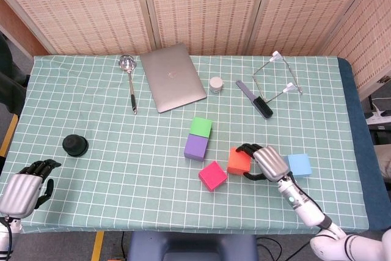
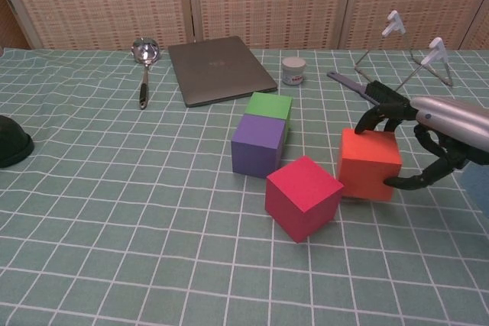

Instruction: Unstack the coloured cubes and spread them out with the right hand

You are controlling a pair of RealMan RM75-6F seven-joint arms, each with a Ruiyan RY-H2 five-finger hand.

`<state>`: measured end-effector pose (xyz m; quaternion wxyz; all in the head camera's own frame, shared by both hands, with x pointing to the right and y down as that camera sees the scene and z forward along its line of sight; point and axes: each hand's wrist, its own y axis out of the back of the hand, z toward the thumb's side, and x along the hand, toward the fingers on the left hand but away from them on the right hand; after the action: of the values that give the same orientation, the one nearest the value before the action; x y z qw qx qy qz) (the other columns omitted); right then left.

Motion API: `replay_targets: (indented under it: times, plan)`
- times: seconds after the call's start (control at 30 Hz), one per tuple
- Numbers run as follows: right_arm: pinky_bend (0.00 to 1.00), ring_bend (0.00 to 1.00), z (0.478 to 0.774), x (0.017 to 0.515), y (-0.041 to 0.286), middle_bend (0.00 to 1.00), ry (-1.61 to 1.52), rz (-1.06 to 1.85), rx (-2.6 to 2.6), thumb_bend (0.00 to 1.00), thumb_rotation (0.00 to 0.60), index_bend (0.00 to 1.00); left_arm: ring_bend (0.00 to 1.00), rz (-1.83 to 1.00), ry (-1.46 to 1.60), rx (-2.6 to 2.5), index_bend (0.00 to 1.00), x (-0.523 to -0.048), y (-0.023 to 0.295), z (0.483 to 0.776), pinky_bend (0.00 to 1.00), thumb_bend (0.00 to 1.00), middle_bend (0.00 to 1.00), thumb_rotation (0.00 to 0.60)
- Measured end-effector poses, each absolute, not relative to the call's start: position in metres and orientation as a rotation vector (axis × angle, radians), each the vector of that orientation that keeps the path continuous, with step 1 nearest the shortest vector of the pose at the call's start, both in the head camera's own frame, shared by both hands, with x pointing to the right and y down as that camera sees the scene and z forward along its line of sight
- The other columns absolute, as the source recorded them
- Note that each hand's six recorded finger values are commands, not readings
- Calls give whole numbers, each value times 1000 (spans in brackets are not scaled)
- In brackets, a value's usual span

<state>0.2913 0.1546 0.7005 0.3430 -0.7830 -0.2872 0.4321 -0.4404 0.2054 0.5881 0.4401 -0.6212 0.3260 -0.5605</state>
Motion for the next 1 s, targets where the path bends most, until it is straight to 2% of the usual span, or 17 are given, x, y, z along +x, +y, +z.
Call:
replay_targets:
  times: [0.23, 0.33, 0.4, 0.5, 0.57, 0.67, 0.73, 0.93, 1.0]
  plan:
    - [796, 603, 696, 304, 169, 595, -662, 1205, -2003, 195, 600, 616, 282, -1391, 805, -1546, 301, -439, 206, 589, 505, 636, 282, 600]
    - [731, 481, 694, 307, 175, 533, -628, 1227, -2015, 195, 600, 501, 282, -1390, 807, -1546, 301, -439, 206, 589, 506, 636, 282, 600]
    - [639, 359, 691, 310, 177, 427, -613, 1244, -2009, 195, 600, 411, 282, -1392, 809, -1544, 301, -440, 205, 588, 505, 636, 282, 600]
    - [424, 121, 687, 312, 179, 224, -607, 1271, -2006, 193, 600, 256, 282, -1392, 814, -1540, 301, -441, 205, 588, 505, 636, 282, 600]
    - [310, 28, 682, 313, 180, 117, -608, 1286, -2008, 185, 600, 163, 282, -1393, 815, -1537, 301, -441, 205, 587, 506, 636, 282, 600]
    - [201, 0, 671, 313, 180, 17, -620, 1300, -2024, 161, 600, 35, 282, -1396, 816, -1537, 301, -441, 205, 587, 505, 637, 282, 600]
    - [168, 0, 663, 315, 178, 0, -628, 1306, -2036, 134, 600, 0, 282, -1396, 815, -1536, 301, -441, 205, 587, 505, 636, 282, 600]
    - [136, 0, 655, 313, 169, 0, -703, 1279, -2081, 112, 600, 0, 282, -1397, 810, -1539, 301, -440, 205, 588, 506, 636, 282, 600]
    - [178, 30, 653, 309, 163, 47, -775, 1242, -2105, 131, 600, 62, 281, -1399, 810, -1541, 301, -441, 205, 589, 505, 636, 282, 600]
